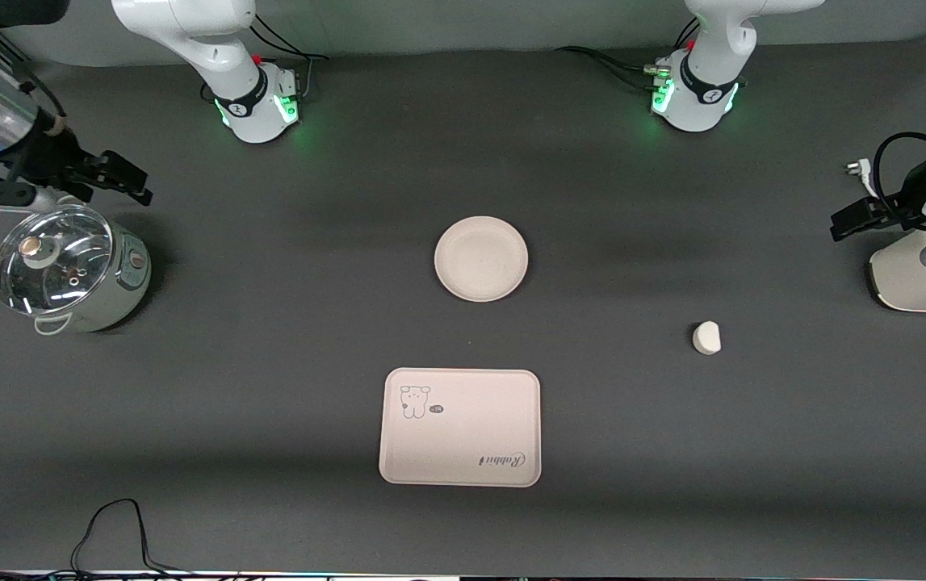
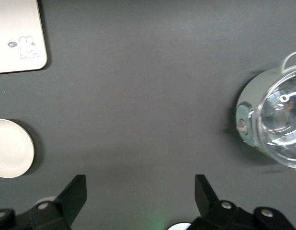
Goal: Place bun in plate and plate on tray
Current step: 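Move the left gripper down toward the white bun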
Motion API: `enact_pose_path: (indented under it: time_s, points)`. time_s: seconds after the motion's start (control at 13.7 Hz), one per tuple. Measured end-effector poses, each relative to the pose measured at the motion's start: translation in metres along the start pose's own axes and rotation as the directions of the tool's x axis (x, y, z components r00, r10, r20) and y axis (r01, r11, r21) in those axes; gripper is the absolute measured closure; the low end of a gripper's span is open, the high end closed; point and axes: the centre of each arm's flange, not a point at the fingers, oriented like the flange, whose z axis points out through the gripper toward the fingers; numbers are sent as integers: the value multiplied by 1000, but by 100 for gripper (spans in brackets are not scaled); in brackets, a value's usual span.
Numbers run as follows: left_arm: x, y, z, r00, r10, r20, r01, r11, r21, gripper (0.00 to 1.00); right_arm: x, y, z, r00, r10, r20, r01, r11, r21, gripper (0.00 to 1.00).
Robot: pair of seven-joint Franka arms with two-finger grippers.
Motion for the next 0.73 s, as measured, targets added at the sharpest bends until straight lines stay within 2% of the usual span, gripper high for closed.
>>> enact_pose_path:
  time_s: [0.22, 0.51, 0.73]
  points:
    - [18, 2, 35, 998, 0, 56, -1, 1000, 7, 0, 3, -46, 33, 999, -38, -20, 38, 999, -5, 0]
    - [60, 17, 133, 992, 15, 125, -17, 1000, 16, 0, 8, -60, 55, 998, -55, -17, 55, 998, -3, 0]
    - [78, 38, 200, 991, 37, 128, -39, 999, 18, 0, 11, -64, 64, 998, -60, -10, 60, 998, -2, 0]
